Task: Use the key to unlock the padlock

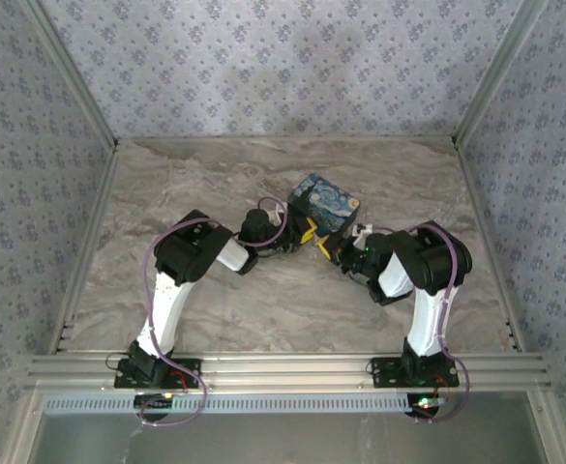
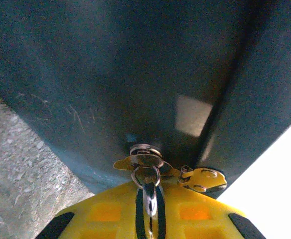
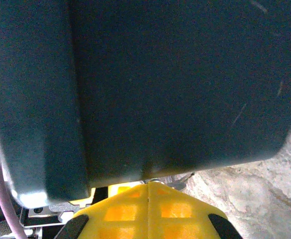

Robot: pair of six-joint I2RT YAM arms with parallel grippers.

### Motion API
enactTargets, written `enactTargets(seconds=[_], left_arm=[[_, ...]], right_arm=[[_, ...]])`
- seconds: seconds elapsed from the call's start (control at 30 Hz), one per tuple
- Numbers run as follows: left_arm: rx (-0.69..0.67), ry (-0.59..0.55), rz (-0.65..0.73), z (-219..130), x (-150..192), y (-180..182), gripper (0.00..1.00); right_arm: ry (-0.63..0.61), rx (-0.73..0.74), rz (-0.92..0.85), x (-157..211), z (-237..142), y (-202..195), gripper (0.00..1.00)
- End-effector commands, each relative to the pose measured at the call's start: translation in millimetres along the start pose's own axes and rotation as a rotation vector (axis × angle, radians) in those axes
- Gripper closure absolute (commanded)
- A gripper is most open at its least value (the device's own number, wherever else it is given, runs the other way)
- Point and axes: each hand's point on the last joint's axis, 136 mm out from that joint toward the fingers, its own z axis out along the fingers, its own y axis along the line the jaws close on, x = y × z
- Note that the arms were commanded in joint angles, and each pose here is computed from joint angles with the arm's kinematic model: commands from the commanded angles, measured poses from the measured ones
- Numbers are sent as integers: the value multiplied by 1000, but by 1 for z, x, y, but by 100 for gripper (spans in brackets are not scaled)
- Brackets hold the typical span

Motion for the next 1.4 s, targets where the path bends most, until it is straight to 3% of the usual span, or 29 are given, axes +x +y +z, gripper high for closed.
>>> enactTargets(seconds=[0.0,0.87,1.37], left_arm=[[32,33,19,3,11,-3,85],[26,28,21,2,11,0,86],[30,23,13,2,11,1,87]], right_arm=[[-36,-65,-16,-10,4,26,100],[-128,-75,6,-18,0,36,100],[-104,-73,-35,-13,17,35,100]])
